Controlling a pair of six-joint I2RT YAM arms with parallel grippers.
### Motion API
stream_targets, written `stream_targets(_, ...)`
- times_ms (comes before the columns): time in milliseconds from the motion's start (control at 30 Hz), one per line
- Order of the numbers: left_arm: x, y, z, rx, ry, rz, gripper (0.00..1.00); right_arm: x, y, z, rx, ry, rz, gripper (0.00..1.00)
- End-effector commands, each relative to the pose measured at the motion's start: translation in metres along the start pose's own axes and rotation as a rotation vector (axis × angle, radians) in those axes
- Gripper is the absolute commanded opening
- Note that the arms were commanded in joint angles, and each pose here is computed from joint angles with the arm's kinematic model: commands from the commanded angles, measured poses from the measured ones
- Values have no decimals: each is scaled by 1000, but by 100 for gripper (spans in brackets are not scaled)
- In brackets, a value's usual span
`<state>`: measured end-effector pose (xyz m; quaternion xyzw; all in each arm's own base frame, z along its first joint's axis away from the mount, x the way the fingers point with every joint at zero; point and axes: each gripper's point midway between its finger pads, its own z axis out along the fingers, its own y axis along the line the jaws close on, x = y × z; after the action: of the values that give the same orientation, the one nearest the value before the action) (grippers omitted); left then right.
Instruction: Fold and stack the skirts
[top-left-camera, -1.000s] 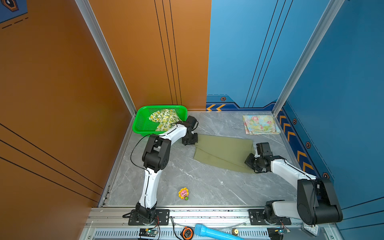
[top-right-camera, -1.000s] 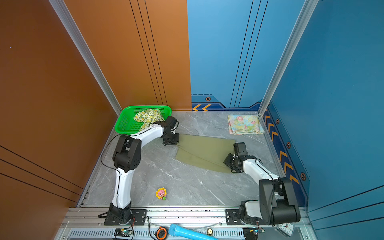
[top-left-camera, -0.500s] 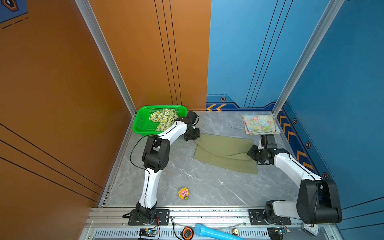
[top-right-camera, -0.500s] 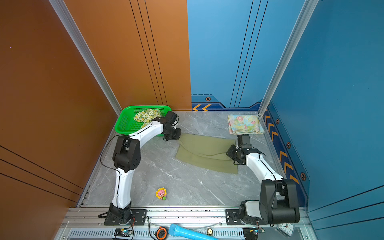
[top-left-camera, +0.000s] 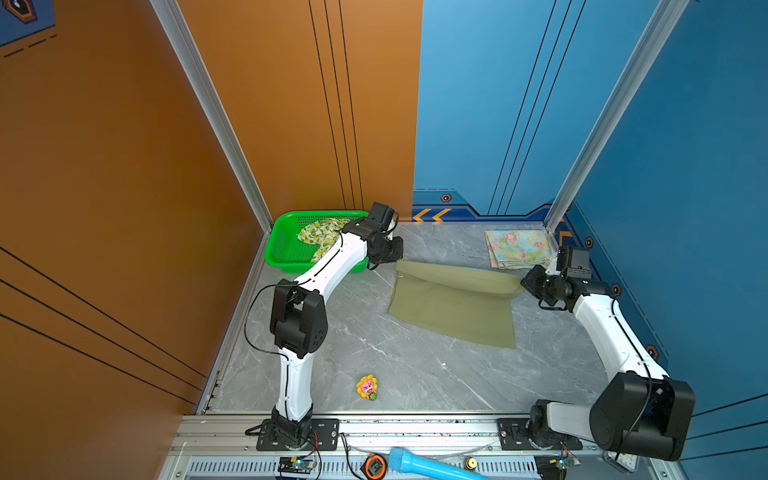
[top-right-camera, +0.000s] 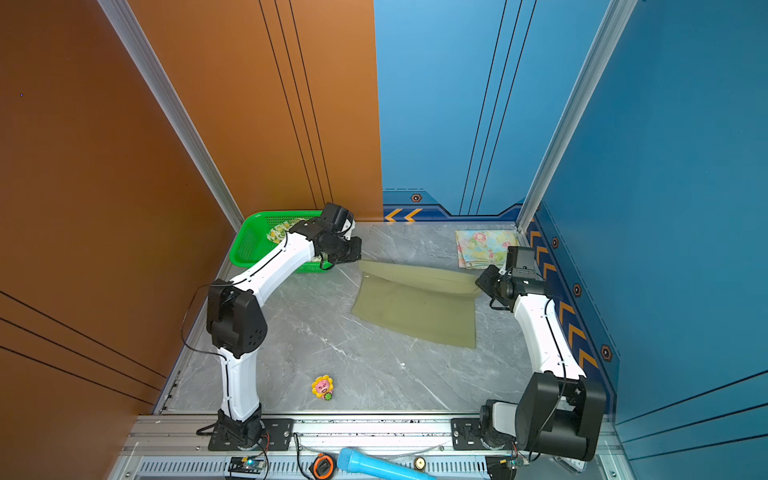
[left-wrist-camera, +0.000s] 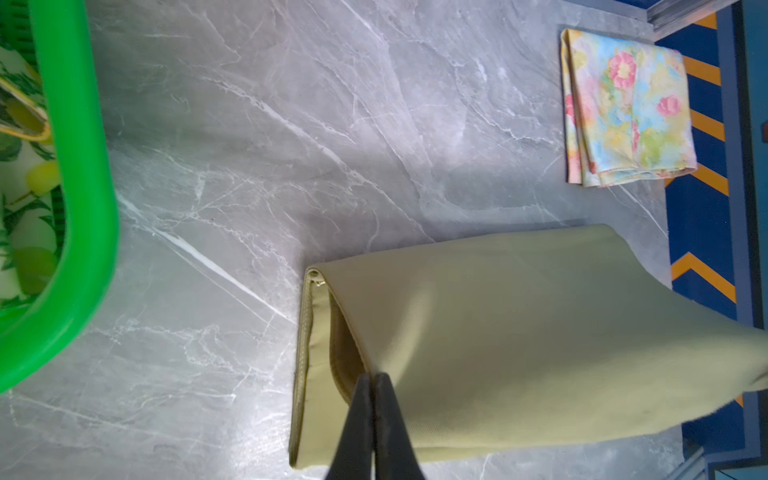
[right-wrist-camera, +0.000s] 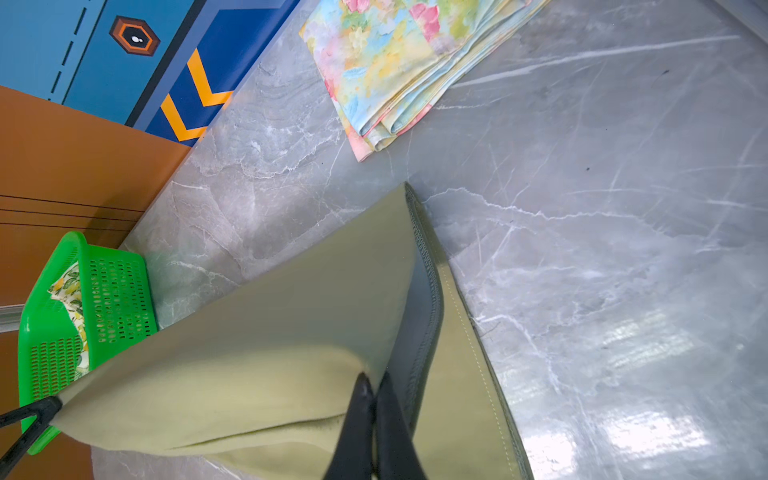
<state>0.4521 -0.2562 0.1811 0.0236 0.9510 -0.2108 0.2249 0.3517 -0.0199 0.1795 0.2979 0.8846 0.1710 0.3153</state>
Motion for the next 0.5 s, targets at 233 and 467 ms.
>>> stream_targets(233,89,15,21,-70,142,9,0,76,-50,-7,71,94,27,0)
stream_targets(467,137,41,48,-126,232,-4,0,131,-94,5,150,140,83,0)
